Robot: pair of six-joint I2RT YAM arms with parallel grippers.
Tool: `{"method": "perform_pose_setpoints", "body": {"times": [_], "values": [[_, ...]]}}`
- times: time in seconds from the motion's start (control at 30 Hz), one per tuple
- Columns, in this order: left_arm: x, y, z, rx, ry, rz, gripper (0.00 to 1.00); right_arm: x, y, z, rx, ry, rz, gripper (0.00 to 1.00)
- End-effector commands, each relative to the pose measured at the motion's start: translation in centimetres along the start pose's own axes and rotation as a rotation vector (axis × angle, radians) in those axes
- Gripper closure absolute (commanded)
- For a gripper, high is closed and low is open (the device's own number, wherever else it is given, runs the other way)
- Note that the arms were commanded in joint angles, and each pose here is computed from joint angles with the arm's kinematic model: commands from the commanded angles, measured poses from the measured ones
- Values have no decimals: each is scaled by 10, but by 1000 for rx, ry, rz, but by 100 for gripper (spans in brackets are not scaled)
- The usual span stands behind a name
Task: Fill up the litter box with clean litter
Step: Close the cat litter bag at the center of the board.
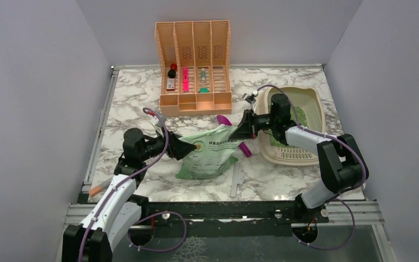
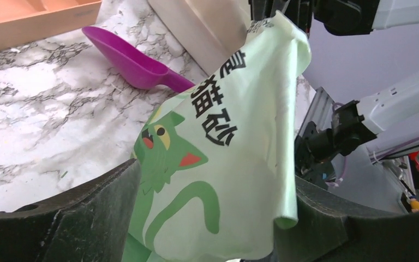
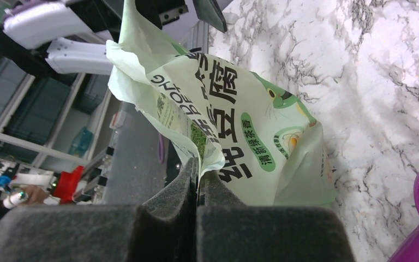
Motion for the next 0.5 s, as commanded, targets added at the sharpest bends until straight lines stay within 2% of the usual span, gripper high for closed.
{"method": "perform_pose_setpoints", "body": {"times": [0.0,0.13,0.27,0.3,0.47], "values": [[-3,10,2,-80,-13,-165,19,0,17,5,-48,45,-4,99],[-6,17,-6,-111,-105,-195,19,1,14,5,-80,24,2,97],[-17,16,-5,-74,-174,-136,23,1,9,3,-140,-23,1,95],[-21,16,-5,-59,-186,-119,27,1,7,2,-163,-25,1,94],[-32,14,-9,-1,-243,-36,65,0,9,4,-229,-36,-7,94]]}}
Point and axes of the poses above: each gripper's point midway between its finger pads, its own x axis back along the fingers, its own z axis along the line the jaws close on, y = z × x, the point moved 10 cm from there along x, back along the fingers, and after that the axes turned 8 degrees about x, right-handed, at the moved point
